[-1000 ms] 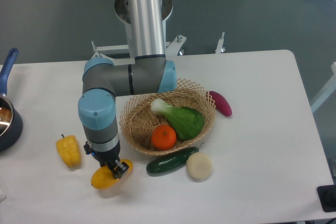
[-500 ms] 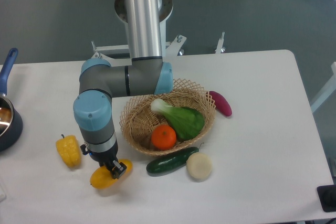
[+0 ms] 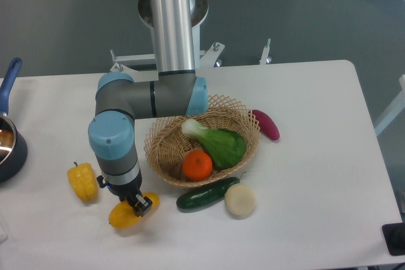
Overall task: Place the mango on the table
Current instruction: 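Open the gripper, release the mango and raise the arm over the basket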
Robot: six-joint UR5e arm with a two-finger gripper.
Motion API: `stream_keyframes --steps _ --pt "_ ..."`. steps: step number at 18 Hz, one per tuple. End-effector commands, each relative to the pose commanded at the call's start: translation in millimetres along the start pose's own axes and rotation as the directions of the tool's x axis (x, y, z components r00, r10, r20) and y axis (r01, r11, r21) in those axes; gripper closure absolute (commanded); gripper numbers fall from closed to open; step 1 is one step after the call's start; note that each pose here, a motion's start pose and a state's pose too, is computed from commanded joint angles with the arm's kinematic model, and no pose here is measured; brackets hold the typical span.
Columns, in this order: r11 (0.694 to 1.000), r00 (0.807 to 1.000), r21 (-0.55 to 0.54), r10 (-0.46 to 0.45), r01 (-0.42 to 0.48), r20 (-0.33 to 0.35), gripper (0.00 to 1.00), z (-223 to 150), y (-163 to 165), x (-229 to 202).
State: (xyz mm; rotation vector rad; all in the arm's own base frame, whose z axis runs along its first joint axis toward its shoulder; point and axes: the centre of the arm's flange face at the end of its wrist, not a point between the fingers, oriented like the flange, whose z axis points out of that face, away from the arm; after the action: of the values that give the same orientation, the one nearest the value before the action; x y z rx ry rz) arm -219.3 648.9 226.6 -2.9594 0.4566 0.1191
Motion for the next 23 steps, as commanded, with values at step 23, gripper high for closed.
stream_keyframes --steps 23 --pt "0.993 0.938 -0.054 0.120 -0.108 0.326 0.00 -246.6 157.5 -156.6"
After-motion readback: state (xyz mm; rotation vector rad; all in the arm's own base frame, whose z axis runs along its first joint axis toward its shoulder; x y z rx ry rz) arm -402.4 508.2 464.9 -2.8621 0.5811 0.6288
